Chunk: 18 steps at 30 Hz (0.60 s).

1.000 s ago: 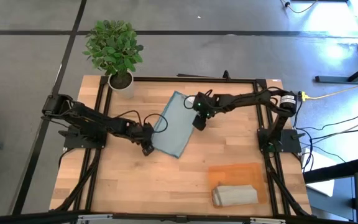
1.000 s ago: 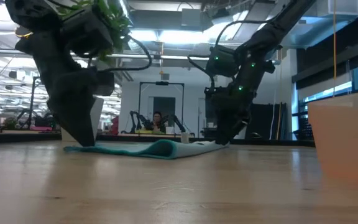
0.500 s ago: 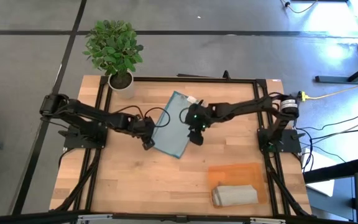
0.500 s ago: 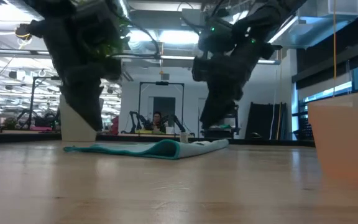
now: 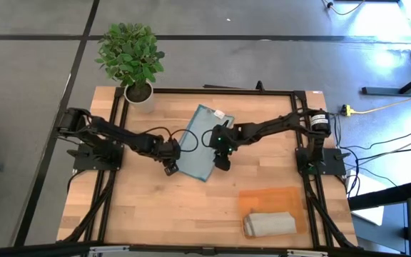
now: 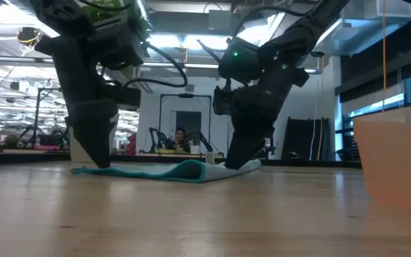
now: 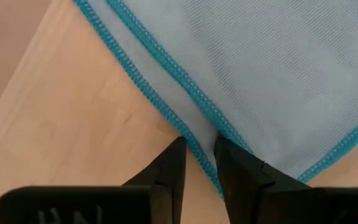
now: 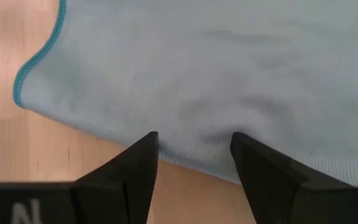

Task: Roll microfiber towels into tight, uniform cylinder then place into a basket
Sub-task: Roll the light blue microfiber towel

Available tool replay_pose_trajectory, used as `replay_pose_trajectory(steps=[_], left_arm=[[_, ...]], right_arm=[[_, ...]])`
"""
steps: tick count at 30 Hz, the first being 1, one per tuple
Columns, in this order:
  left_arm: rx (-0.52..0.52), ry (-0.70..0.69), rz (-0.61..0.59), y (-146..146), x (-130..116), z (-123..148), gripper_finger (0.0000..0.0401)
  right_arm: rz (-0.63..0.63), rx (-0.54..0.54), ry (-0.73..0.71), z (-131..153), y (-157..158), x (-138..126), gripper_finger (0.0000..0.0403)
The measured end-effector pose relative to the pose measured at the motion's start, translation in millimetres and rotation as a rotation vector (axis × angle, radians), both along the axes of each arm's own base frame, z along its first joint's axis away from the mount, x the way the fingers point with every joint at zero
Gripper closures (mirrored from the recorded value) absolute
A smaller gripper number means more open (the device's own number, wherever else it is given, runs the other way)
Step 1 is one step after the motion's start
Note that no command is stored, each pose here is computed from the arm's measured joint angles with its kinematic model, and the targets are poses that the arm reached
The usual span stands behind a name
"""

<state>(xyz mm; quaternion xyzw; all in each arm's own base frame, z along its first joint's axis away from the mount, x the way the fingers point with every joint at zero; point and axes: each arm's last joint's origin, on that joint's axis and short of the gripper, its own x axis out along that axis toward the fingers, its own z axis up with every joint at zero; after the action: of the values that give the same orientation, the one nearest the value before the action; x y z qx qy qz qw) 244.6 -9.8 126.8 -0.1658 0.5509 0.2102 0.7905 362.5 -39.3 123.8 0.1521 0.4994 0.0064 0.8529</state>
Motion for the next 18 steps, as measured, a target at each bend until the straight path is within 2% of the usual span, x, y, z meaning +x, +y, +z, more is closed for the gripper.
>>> replay_pose_trajectory(steps=[8, 18], left_arm=[[-0.034, -0.052, 0.043, -17, 2, 0, 0.0321], [-0.102, -0.131, 0.007, -32, 8, 2, 0.0321]], right_arm=[[-0.062, -0.004, 0.002, 0, -24, -4, 0.0193], [-0.110, -0.037, 0.007, 4, -41, -9, 0.0193]])
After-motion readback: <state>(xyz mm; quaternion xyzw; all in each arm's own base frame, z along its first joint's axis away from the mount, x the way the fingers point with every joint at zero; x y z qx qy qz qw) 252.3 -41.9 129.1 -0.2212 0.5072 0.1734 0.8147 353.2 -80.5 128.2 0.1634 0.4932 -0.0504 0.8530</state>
